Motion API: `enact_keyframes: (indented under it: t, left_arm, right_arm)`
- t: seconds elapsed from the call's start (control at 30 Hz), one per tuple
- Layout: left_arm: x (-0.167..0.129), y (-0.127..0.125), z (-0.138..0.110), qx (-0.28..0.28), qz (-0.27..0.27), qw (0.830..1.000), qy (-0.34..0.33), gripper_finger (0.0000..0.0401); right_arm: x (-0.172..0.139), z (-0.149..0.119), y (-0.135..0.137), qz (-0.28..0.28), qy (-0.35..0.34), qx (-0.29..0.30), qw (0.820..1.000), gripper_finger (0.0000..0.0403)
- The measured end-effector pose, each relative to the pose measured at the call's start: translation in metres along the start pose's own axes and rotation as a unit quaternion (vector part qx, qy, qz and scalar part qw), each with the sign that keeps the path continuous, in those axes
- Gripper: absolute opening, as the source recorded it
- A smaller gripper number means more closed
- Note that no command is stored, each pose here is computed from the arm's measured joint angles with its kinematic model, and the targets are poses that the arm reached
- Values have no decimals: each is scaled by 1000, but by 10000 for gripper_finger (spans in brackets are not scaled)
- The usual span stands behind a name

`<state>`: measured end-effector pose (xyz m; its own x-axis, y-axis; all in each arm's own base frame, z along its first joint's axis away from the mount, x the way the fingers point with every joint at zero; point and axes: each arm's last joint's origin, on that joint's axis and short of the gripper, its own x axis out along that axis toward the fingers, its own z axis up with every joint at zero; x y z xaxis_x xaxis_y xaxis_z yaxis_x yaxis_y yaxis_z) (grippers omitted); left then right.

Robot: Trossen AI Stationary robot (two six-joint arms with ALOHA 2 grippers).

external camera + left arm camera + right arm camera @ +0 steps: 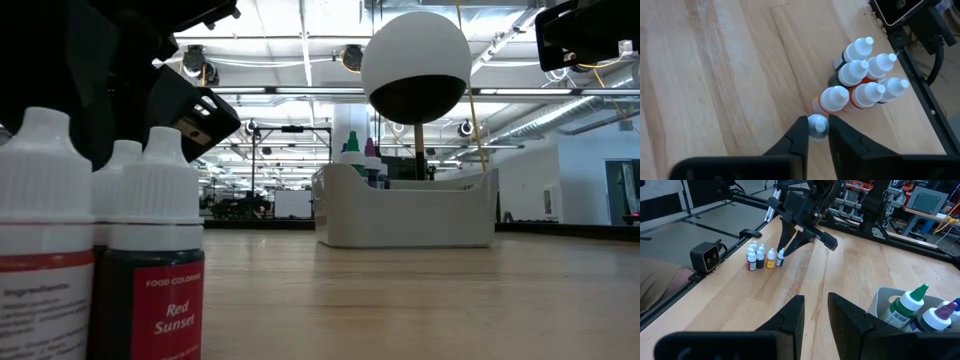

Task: Pick & Place food coloring
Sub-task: Put the purple food coloring bottle into the gray bin

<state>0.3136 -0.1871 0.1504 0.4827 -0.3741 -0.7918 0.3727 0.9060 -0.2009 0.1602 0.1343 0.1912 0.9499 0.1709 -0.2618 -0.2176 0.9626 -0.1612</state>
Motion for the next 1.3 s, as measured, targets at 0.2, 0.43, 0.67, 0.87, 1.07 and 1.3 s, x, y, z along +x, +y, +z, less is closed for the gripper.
enact_keyframes:
  t: [0.2,0.43,0.67,0.87,1.07,1.3]
  left_arm:
    - [-4,7,0,-15,19,1000,18,49]
    - [-49,21,56,4,82,993,84,49]
    - [-130,58,135,77,146,986,2,49]
    - [-150,126,165,93,194,976,-23,49]
    - [-105,196,187,144,160,976,-19,49]
    - [-64,259,169,113,155,981,41,49]
  right_arm:
    - [0,0,0,0,0,0,1000,77]
    - [0,1,0,0,-2,-12,1000,77]
    - [0,2,0,-1,-7,-24,1000,77]
    - [0,5,0,-2,-22,-25,999,77]
    - [0,6,0,-3,-25,-32,999,77]
    - [0,5,0,-1,-20,-33,999,77]
